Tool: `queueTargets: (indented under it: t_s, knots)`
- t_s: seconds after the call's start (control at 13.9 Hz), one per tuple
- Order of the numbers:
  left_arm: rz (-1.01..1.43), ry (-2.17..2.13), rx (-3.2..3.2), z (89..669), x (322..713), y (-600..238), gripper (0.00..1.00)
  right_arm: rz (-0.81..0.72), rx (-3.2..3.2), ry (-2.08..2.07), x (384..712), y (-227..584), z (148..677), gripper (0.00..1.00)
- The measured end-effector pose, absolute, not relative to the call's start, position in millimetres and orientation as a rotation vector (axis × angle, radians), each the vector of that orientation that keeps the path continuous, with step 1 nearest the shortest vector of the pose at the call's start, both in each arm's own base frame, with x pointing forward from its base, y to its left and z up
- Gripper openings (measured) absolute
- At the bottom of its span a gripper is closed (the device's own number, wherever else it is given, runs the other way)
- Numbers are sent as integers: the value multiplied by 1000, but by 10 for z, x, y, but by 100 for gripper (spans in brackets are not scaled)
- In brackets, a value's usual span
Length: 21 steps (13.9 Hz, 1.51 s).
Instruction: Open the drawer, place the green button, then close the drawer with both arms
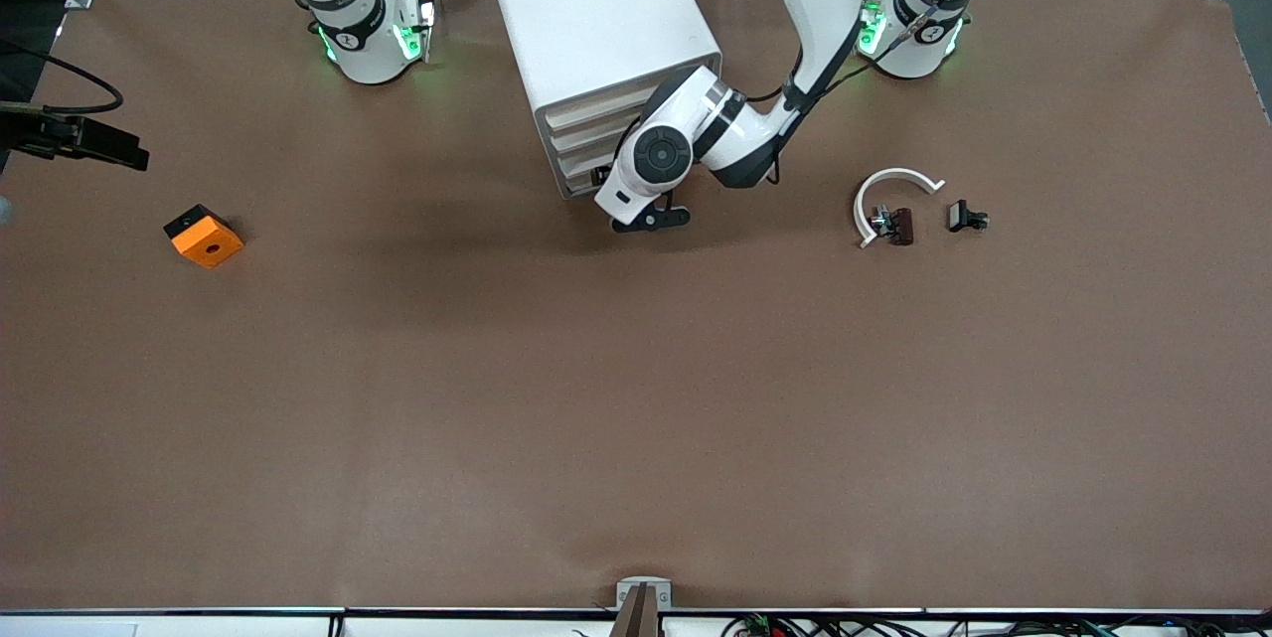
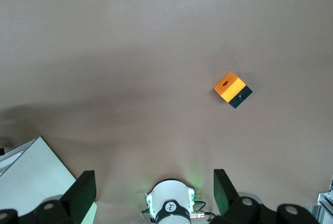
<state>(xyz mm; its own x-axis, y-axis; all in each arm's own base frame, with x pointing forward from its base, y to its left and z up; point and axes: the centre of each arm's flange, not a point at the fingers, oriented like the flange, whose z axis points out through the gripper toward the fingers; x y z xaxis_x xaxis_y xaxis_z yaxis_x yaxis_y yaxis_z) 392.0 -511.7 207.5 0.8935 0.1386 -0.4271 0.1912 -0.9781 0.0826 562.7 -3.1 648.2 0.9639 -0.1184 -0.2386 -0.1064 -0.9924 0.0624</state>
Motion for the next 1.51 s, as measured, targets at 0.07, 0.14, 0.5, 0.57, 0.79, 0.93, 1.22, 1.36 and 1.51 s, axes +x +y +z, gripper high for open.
queueTargets:
  t_s: [0.07,0.14,0.5,0.57,0.79,0.93,1.22,1.36,1.51]
  knots:
    - [-622,299,2921,2148,4128,-5010,100,-365,3069,-157,5635,-4,6490,100]
    - [-582,338,2909,2251,4368,-4861,100,-357,3075,-125,5634,12,6502,100]
    - [-317,529,2897,2950,5508,-3706,100,-258,3094,-88,5442,-38,6646,100]
    - [-278,579,2890,3092,5703,-3429,100,-252,3103,-86,5383,-31,6628,100]
    - [-194,695,2885,3474,6176,-2669,100,-251,3131,-105,5287,-61,6550,100]
    - [-91,708,2944,3728,6413,-2242,100,-234,3138,-141,5249,-74,6538,100]
    - [98,566,3012,4326,6643,-1554,100,-185,3144,-146,5160,-66,6623,100]
    - [128,479,3038,4629,6629,-1249,100,-136,3148,-147,5102,-65,6735,100]
    - [147,368,3071,4935,6567,-915,100,-117,3149,-147,5045,-65,6797,100]
